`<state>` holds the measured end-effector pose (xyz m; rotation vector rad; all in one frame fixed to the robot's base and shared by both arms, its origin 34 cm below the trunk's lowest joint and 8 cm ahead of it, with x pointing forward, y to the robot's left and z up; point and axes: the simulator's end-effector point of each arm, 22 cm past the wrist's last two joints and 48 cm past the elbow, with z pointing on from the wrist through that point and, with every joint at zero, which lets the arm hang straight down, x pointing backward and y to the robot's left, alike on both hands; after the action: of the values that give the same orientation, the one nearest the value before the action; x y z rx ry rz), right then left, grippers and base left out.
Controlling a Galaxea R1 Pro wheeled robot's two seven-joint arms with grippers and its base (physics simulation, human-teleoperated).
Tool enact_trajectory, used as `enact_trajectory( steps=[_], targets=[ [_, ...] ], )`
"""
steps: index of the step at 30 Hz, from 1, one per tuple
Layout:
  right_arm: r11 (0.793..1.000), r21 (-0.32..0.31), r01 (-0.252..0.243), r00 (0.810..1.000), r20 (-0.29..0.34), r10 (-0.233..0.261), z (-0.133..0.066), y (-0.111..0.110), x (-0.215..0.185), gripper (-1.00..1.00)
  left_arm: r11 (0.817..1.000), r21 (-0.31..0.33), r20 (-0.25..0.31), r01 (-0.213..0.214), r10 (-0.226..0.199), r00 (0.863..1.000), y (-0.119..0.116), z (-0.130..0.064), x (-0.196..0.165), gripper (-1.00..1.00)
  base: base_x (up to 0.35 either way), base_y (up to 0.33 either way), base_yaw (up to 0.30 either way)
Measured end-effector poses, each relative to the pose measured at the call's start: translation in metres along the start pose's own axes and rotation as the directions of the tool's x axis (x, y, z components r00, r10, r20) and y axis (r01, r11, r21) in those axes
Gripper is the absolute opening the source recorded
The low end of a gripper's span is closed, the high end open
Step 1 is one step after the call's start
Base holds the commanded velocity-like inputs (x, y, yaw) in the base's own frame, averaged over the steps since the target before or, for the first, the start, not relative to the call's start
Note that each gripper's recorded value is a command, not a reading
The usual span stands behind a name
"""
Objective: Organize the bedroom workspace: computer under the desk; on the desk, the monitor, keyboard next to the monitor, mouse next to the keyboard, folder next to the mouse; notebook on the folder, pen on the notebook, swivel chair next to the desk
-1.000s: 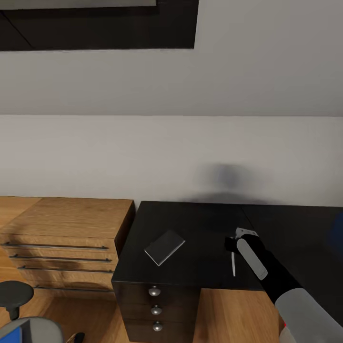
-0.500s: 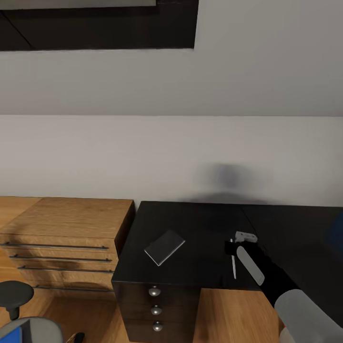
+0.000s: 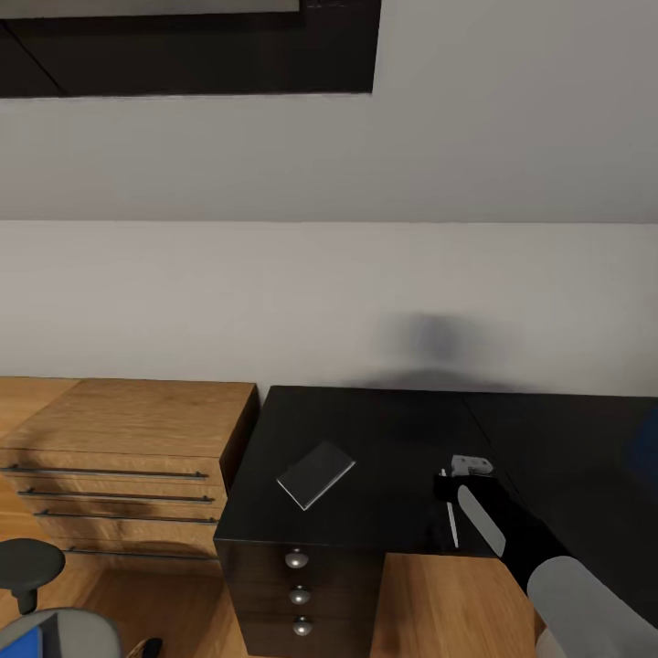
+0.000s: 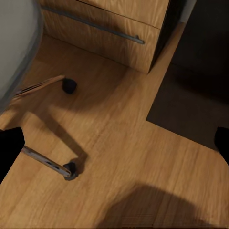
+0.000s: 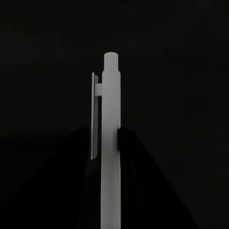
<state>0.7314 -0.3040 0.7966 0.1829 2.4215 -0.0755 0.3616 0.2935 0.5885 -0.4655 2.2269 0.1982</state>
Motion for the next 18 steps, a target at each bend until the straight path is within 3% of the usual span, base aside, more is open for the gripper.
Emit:
enact_trajectory(
  steps=[6,18],
  targets=[
    [1.000,-0.001,0.000,1.000,0.003,0.000,-0.0001,0.0000,-0.0008,-1.00,1.000,0.017,-0.004,-0.017,0.017,1.000,-0.0034,-0.0010,0.0019,1.00,0.000,-0.035,0.000],
    [1.000,-0.001,0.000,1.000,0.004,0.000,-0.0002,0.0002,-0.0010,-1.00,1.000,0.020,-0.006,-0.020,0.020,1.000,-0.0042,-0.0013,0.0026,1.00,0.000,-0.255,0.000]
  ],
)
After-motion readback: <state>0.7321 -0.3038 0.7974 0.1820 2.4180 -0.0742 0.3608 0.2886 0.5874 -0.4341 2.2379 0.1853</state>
